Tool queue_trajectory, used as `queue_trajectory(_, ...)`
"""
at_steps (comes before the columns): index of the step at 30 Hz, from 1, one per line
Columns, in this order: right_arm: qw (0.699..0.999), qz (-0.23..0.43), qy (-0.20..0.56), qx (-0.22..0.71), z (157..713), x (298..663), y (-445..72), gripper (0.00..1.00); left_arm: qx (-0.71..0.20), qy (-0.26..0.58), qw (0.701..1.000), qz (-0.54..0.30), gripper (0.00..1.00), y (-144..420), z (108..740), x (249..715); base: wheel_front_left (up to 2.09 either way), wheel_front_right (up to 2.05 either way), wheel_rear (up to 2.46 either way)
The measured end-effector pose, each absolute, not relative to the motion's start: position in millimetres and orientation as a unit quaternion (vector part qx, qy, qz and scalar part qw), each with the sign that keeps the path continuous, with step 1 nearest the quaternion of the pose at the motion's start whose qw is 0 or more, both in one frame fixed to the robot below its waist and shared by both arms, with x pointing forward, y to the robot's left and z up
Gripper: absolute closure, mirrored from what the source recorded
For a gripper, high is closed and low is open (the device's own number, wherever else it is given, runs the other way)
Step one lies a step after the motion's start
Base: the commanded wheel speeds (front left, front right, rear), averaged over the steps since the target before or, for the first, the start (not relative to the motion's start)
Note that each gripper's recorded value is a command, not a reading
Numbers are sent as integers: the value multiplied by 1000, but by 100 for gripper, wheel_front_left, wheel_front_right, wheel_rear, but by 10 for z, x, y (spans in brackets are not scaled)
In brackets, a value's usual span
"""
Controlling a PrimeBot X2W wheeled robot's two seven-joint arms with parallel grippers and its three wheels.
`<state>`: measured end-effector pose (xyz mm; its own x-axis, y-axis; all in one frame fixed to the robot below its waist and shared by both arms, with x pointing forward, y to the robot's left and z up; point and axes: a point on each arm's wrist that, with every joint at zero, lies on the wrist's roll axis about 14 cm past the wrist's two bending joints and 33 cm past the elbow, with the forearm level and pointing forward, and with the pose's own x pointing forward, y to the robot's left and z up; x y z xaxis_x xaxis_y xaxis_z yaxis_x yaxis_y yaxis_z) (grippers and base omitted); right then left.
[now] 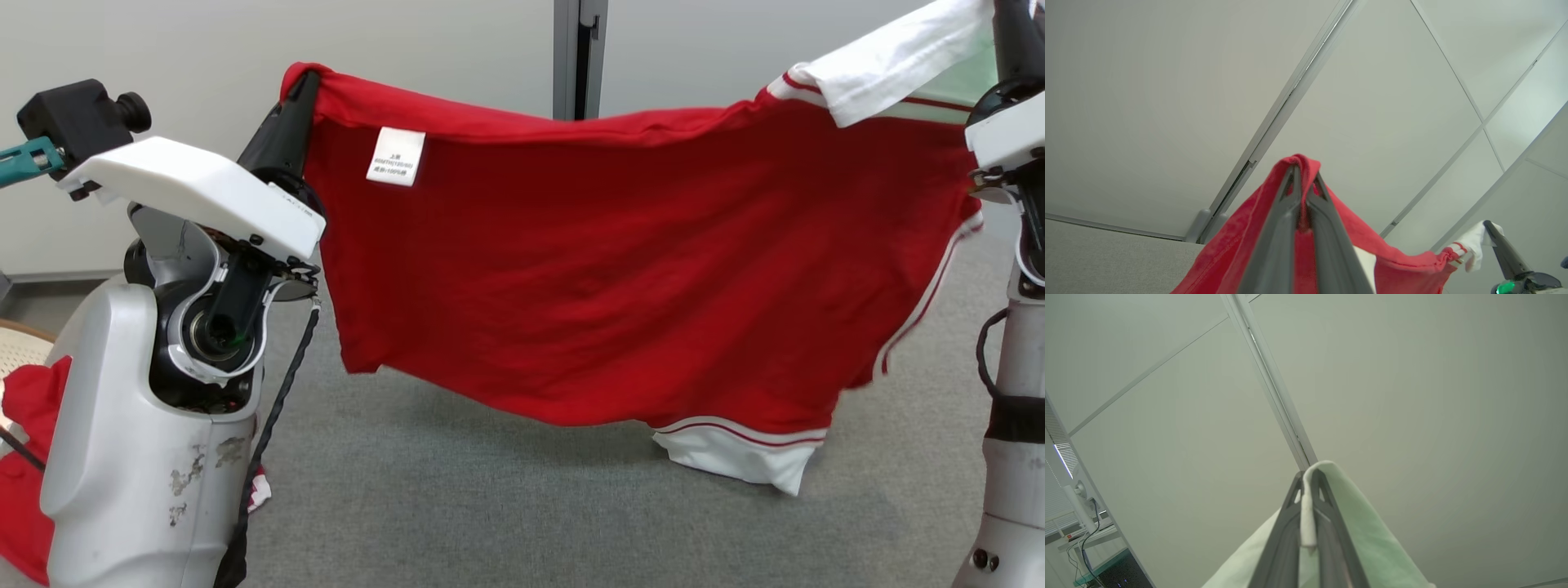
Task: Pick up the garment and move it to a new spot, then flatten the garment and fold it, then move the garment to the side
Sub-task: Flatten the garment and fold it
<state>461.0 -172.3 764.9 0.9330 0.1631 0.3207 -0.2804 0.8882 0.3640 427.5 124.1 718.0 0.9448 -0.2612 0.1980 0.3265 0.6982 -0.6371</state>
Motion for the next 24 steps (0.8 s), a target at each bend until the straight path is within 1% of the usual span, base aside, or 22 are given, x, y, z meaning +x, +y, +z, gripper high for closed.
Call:
queue_trajectory(5, 967, 109, -123, 196, 7599, 4789, -1750, 100, -362, -14, 919, -154, 100, 1192, 7048, 4450, 0, 0, 0)
queue_trajectory(8, 969, 109, -139, 170, 7812, 4984, -1753, 100, -366, -11, 918, -153, 100, 1153, 7122, 4686, 0, 0, 0)
queue_trajectory(11, 968, 113, -173, 139, 8103, 5254, -1731, 100, -371, -16, 916, -152, 100, 1101, 7216, 5050, 0, 0, 0)
queue_trajectory(12, 964, 106, -207, 128, 8298, 5462, -1774, 100, -375, -28, 914, -151, 100, 1081, 7293, 5327, 0, 0, 0)
queue_trajectory(14, 958, 92, -235, 136, 8408, 5695, -1865, 100, -372, -37, 915, -154, 100, 1026, 7316, 5611, 0, 0, 0)
queue_trajectory(17, 952, 69, -277, 111, 8529, 6032, -1965, 100, -356, -65, 923, -133, 100, 1027, 7331, 6076, 0, 0, 0)
queue_trajectory(20, 944, 53, -309, 103, 8444, 6376, -2022, 100, -368, -100, 919, -104, 100, 1131, 7317, 6501, 0, 0, 0)
queue_trajectory(24, 943, 46, -312, 106, 7984, 6824, -2009, 100, -360, -97, 926, -66, 100, 1181, 6849, 6949, 0, 0, 0)
